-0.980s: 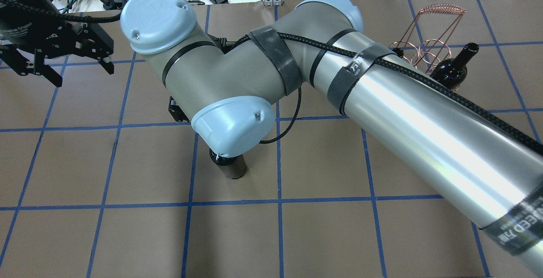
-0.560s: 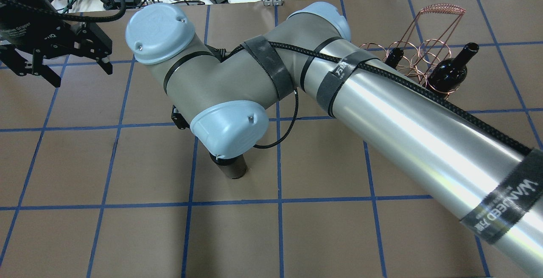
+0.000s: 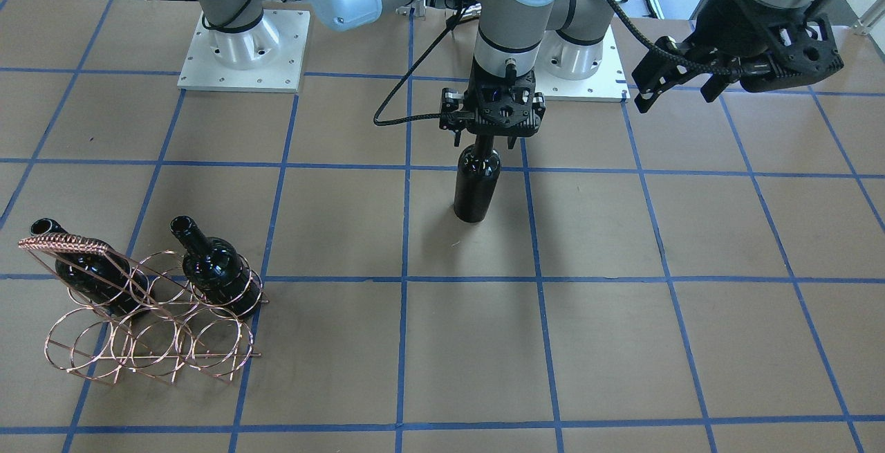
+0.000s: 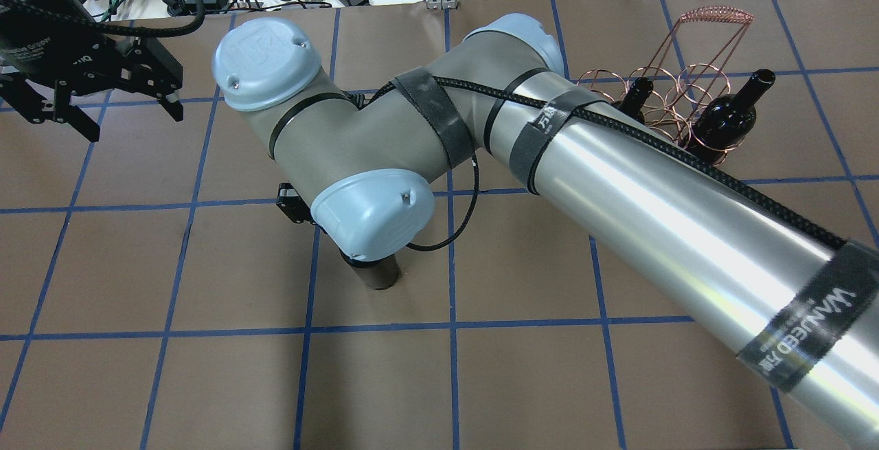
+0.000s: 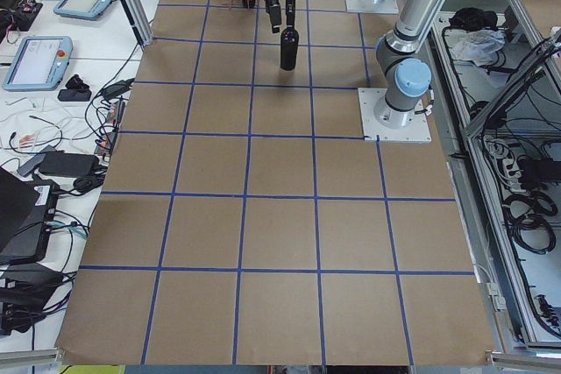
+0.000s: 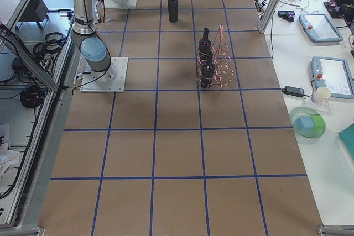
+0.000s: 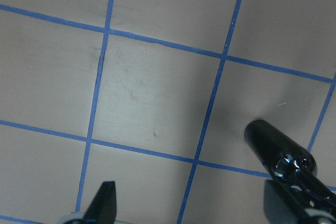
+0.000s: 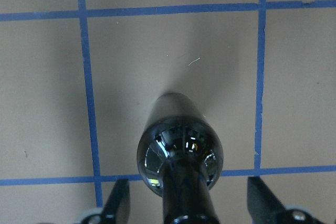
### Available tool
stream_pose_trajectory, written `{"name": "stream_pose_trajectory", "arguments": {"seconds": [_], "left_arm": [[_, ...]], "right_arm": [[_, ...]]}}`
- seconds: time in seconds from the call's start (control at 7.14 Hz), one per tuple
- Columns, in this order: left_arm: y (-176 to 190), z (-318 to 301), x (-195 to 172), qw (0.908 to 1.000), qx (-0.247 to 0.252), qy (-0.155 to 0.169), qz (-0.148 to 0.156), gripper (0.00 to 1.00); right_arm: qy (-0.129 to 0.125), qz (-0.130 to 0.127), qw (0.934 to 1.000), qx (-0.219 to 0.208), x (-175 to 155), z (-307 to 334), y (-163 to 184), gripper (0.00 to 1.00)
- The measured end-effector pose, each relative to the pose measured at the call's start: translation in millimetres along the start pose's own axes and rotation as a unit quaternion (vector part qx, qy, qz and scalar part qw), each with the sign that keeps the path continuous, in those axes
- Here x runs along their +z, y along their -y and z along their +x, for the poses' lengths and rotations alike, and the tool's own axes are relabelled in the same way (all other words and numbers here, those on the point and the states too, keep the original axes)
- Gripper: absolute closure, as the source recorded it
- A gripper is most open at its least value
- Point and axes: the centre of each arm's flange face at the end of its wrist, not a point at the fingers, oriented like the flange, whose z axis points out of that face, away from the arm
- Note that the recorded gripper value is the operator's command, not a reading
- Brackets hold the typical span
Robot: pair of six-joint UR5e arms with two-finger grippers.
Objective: Place wine into wine basket
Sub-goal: 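Lower the right gripper and close it on the bottle neck, then lift the bottle with the right gripper and carry it to the rack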
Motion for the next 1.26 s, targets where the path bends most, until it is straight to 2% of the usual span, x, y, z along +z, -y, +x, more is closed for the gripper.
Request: {"name": "stream_pose_trajectory", "arguments": {"seconds": [0.14,0.28,0.7,0.84,1.12,1.26], "left_arm": [[0,0,0,1.0,0.0,0.0,0.0,0.0],[0,0,0,1.0,0.0,-0.001,0.0,0.0],[0,1,2,1.0,0.001,0.0,-0.002,0.0],[0,1,2,1.0,0.001,0.0,-0.002,0.0],[0,1,2,1.0,0.001,0.0,-0.001,0.0],[0,1,2,1.0,0.001,0.0,-0.001,0.0]], "right_arm": [[0.0,0.0,1.0,0.0,-1,0,0,0.84],[0.0,-0.001,1.0,0.001,-1,1,-1,0.87],[0.002,0.002,1.0,0.002,-5,2,0,0.88],[0.007,0.01,0.9999,0.004,-17,8,2,0.88],[0.014,0.023,0.9996,0.007,-59,50,15,0.87],[0.012,0.022,0.9996,0.012,-84,90,29,0.81]]}}
